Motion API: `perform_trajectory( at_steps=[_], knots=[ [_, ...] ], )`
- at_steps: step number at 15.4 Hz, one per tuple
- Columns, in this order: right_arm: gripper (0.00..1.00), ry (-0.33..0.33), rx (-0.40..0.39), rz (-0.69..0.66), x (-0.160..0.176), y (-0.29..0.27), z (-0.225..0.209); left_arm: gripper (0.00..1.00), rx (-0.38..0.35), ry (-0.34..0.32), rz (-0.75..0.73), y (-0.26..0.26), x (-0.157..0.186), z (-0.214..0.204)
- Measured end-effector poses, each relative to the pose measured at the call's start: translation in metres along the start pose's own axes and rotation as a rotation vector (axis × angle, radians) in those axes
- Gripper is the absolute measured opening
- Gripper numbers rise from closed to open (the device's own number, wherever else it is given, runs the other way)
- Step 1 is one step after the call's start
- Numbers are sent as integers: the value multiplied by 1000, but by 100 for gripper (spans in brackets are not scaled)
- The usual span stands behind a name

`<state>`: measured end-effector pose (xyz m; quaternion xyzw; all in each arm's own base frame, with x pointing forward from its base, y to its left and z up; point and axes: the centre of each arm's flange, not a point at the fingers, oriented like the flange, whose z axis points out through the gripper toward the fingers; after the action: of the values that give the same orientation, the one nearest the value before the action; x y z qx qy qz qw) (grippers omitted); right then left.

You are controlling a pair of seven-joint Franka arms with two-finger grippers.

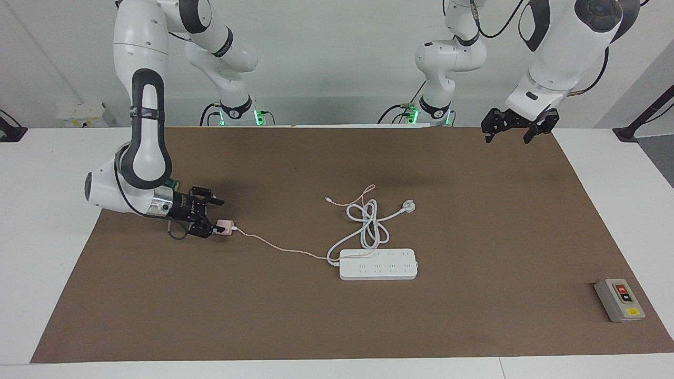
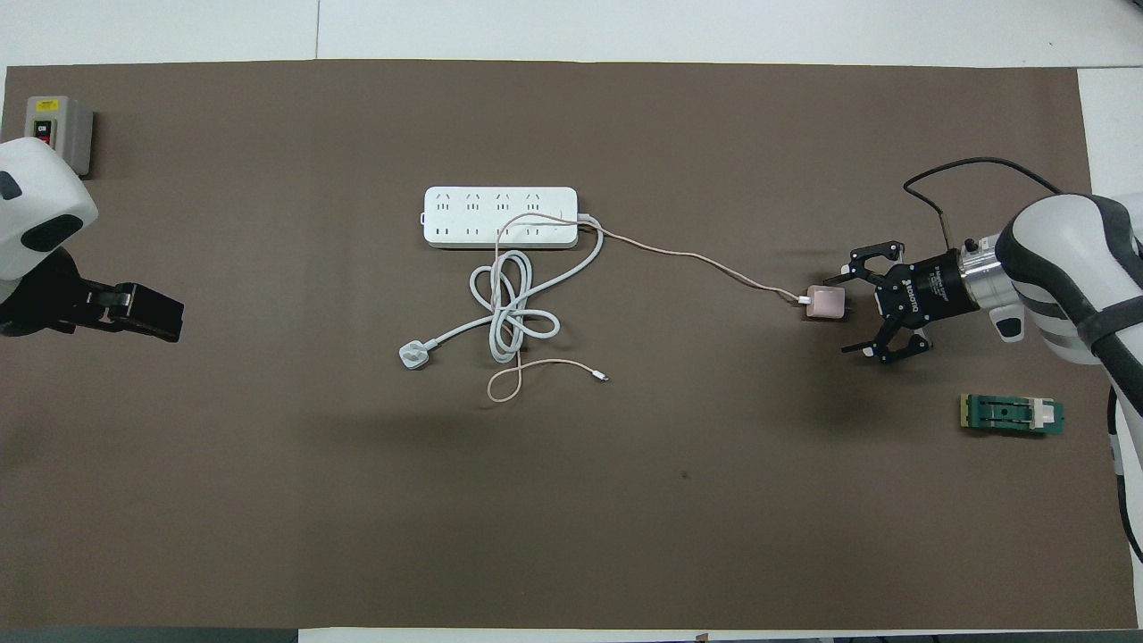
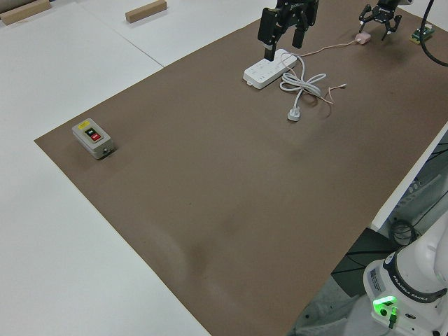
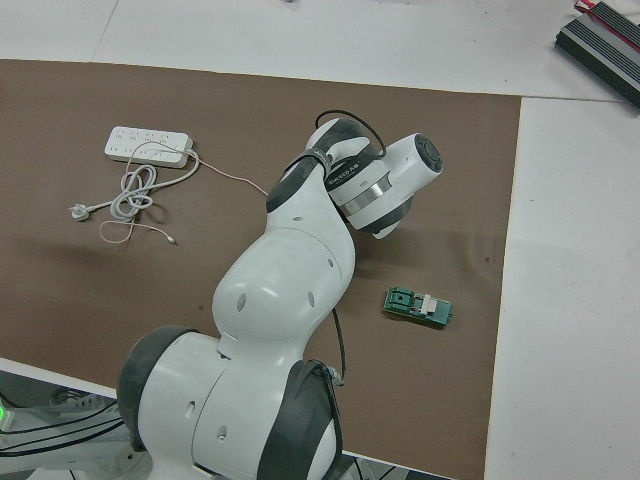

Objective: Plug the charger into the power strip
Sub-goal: 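Reach the right gripper down over the pink charger plug, then close the right gripper on the pink charger and lift it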

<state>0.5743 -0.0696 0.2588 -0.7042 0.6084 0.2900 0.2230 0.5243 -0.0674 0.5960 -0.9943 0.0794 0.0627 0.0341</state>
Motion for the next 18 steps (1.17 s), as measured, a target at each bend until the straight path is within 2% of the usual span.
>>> perform_trajectory(
  at_steps=[5,9,10,13,14,18],
  knots=[
    [100,42,35,-1,3,-3,2,100,0,0,0,0,0,0],
    [96,48,31,-13,10,1,10,100,0,0,0,0,0,0],
    [89,47,30,-17,11,1,11,100,0,-1,0,0,0,0],
    [55,44,43,-29,8,-2,7,100,-2,-3,-13,-7,0,1],
    [47,43,42,-31,7,-1,6,100,-3,-3,-22,-12,-1,1],
    [47,42,38,-35,1,-5,8,100,-5,0,-37,-21,-2,0]
  ],
)
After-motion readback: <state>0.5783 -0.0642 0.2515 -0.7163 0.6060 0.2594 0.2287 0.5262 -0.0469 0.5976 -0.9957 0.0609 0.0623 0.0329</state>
